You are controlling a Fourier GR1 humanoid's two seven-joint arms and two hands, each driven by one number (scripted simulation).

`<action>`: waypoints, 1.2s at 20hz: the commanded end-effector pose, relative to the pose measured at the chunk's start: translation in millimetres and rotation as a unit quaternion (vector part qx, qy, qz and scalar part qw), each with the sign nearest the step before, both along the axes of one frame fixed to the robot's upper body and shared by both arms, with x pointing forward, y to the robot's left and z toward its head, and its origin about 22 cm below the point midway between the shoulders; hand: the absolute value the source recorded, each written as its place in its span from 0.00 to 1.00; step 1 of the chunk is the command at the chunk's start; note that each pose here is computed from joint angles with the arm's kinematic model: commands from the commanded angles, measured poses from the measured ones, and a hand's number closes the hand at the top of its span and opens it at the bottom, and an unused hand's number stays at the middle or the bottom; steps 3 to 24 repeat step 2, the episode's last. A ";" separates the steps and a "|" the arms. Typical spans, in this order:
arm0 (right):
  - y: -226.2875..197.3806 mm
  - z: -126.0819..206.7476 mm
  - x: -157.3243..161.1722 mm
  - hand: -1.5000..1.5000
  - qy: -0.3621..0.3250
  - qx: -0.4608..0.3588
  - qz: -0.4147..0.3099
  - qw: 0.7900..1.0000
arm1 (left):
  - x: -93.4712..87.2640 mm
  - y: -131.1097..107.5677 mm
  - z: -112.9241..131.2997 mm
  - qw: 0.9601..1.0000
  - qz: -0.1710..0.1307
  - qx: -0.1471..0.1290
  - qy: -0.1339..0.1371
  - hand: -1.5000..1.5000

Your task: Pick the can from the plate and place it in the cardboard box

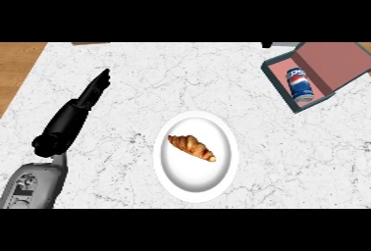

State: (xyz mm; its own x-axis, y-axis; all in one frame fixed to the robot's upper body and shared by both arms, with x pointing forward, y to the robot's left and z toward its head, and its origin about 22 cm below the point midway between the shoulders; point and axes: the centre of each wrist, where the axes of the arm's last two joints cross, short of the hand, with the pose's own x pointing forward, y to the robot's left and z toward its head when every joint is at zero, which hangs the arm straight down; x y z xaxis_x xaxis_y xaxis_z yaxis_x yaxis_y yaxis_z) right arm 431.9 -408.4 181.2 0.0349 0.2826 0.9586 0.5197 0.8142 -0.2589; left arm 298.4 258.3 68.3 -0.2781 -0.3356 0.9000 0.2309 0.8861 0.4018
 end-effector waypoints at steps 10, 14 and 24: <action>-36.9 -21.4 -24.8 0.00 -0.061 0.041 -0.062 0.995 | 1.3 -13.1 4.4 1.000 -0.006 0.007 0.001 0.50; -36.9 -21.4 -24.8 0.00 -0.061 0.041 -0.062 0.995 | 1.3 -13.1 4.4 1.000 -0.006 0.007 0.001 0.50; -36.9 -21.4 -24.8 0.00 -0.061 0.041 -0.062 0.995 | 1.3 -13.1 4.4 1.000 -0.006 0.007 0.001 0.50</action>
